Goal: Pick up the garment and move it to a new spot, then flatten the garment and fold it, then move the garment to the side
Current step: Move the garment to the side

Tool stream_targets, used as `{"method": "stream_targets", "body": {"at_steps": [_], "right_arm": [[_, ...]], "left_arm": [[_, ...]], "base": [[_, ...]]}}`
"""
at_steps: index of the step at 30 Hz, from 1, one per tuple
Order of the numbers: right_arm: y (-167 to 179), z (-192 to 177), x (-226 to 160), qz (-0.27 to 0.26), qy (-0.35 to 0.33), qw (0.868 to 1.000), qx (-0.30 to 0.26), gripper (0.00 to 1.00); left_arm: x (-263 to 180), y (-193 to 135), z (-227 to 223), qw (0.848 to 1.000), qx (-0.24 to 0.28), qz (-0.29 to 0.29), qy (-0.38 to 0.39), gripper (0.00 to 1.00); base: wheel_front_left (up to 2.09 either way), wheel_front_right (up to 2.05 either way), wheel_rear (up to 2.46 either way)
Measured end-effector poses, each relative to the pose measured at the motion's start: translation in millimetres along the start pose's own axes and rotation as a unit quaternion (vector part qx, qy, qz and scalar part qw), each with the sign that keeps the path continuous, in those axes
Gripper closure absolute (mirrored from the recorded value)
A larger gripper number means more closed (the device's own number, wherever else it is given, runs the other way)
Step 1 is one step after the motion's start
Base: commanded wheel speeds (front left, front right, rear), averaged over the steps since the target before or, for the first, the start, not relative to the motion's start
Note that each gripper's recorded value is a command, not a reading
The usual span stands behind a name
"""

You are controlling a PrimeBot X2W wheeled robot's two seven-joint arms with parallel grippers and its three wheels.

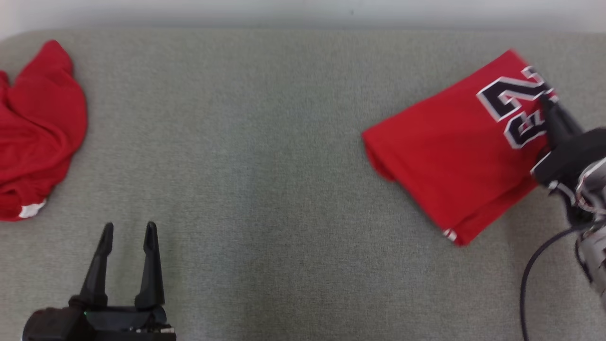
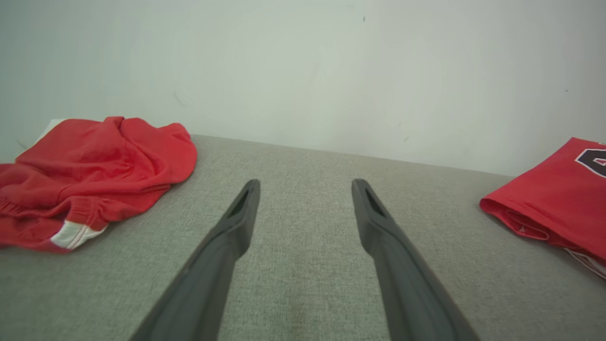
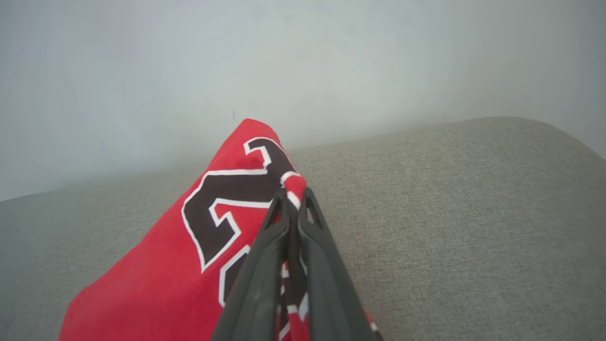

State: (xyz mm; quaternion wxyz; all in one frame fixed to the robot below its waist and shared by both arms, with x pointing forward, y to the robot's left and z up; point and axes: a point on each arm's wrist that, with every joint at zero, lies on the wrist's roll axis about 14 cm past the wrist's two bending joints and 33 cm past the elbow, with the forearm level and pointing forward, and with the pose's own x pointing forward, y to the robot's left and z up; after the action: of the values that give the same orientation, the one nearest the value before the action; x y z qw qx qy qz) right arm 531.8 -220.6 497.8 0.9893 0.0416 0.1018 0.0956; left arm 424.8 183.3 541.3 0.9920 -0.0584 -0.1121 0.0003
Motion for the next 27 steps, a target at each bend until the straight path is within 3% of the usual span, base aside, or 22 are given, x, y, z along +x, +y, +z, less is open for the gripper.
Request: {"method": "stream_targets", "body": {"at_steps": [16, 27], "right_arm": [[-139, 14, 26, -0.162, -0.009, 0.987, -0.013, 1.00], [-195, 13, 16, -0.227, 0.004, 0.973, -0.045, 1.00]], "left_arm": [[35, -2, -43, 0.999, 0.033, -0.022, 0.020, 0.00], [41, 4, -56, 0.998, 0.047, -0.018, 0.023, 0.00]], "base": [[0.00, 0.00, 0.00], [0.00, 0.00, 0.00]]}}
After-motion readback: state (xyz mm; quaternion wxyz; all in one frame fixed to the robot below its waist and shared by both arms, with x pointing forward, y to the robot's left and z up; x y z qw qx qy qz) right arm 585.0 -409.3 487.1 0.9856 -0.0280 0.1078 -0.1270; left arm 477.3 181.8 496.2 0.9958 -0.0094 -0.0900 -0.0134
